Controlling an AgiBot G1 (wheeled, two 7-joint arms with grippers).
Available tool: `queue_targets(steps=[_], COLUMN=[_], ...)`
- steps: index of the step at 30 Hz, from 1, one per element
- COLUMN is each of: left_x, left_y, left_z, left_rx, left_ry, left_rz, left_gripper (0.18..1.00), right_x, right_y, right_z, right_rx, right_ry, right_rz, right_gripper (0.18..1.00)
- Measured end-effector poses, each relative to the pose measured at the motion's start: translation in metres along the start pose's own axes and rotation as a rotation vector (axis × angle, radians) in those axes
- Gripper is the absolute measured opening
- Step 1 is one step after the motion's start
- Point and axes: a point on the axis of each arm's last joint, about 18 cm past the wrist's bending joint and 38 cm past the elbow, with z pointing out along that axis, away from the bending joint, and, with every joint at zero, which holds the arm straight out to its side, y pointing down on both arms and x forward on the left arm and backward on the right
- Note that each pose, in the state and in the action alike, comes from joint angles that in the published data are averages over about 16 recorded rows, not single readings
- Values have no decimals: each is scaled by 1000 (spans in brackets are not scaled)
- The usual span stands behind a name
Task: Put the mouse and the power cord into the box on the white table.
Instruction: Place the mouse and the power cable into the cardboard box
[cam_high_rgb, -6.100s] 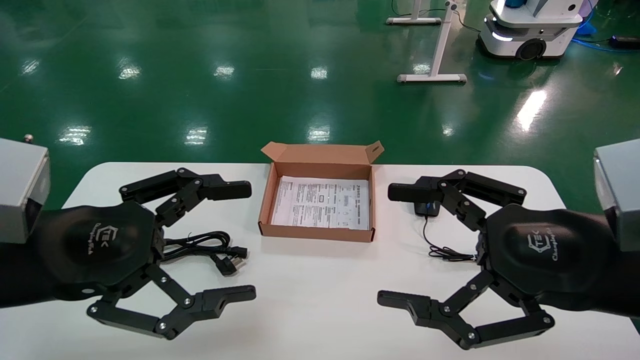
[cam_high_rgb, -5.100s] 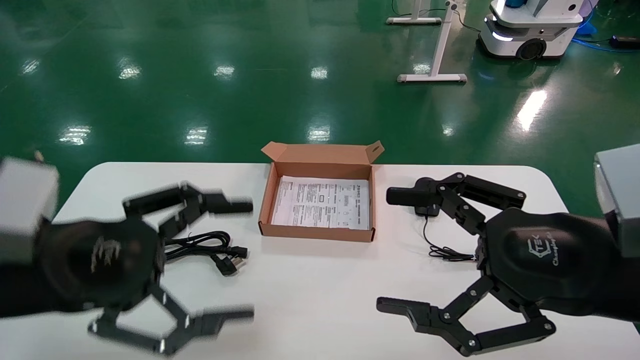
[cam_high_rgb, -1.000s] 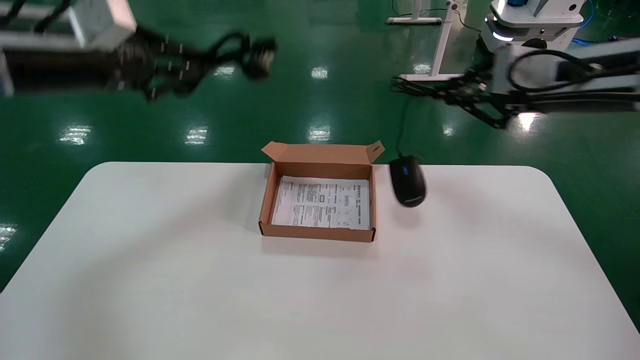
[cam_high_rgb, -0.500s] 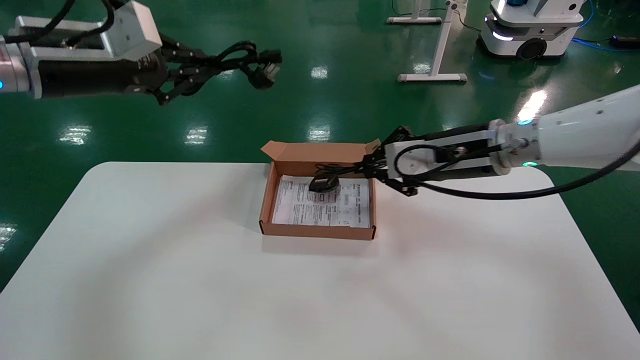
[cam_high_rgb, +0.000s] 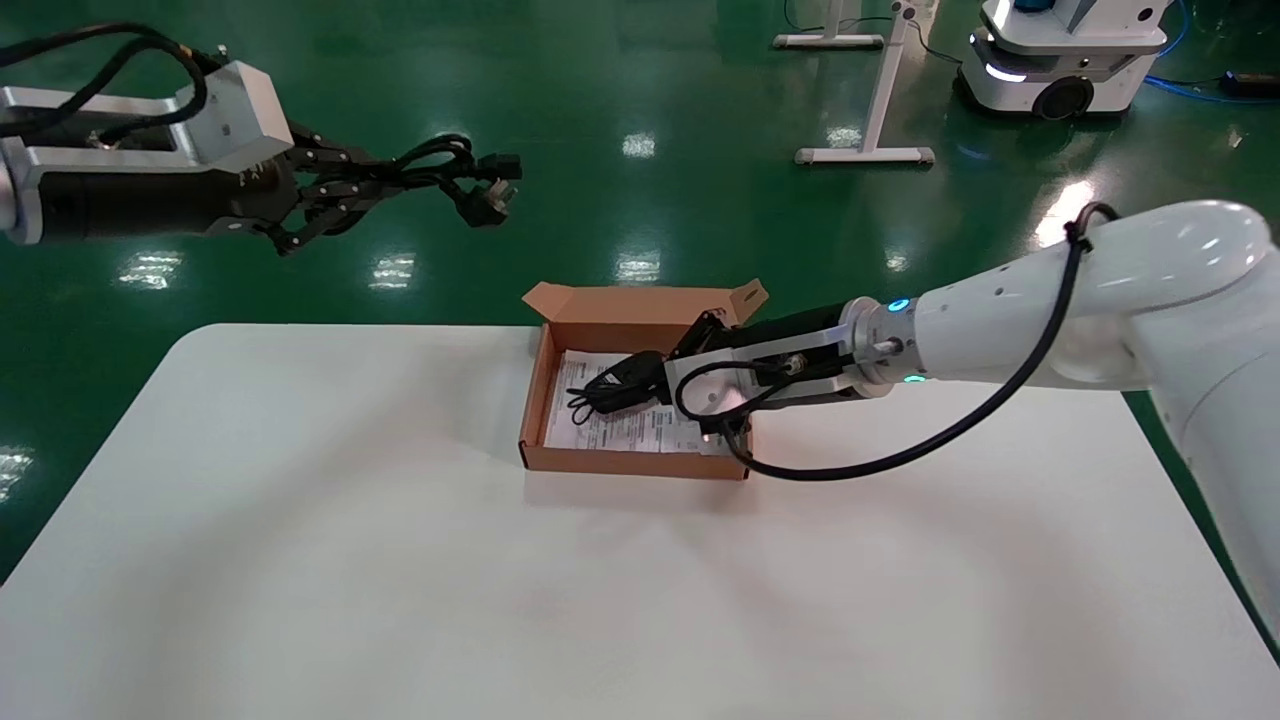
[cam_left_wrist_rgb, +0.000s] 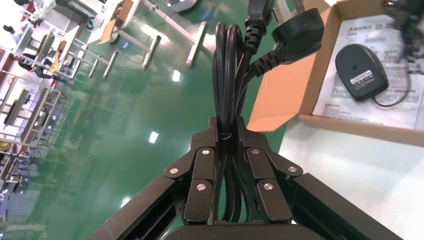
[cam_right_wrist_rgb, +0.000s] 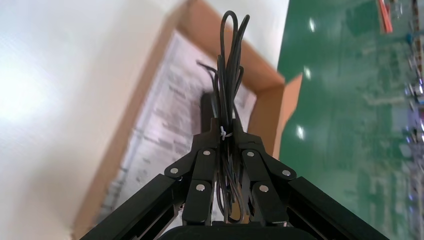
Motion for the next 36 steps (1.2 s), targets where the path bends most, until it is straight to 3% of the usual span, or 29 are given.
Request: queue_targets(steps=[9, 15, 25, 31, 36], left_x=[16, 30, 74, 110, 134], left_y=[-1, -8, -31, -43, -45], left_z=[11, 38, 115, 160, 183], left_rx=[-39, -36, 24, 48, 41], left_ry=[48, 99, 210, 268, 302], left_rz=[20, 34, 28, 12, 11], left_gripper=[241, 241, 241, 241, 241], right_x=[1, 14, 35, 20, 0], right_y=[4, 18, 86, 119, 131], right_z=[14, -2, -102, -166, -195], right_rx=[-59, -115, -288, -353, -359], right_ry=[35, 67, 163, 178, 155], right_rz=[0, 13, 104, 173, 213], right_gripper=[242, 284, 428, 556, 669])
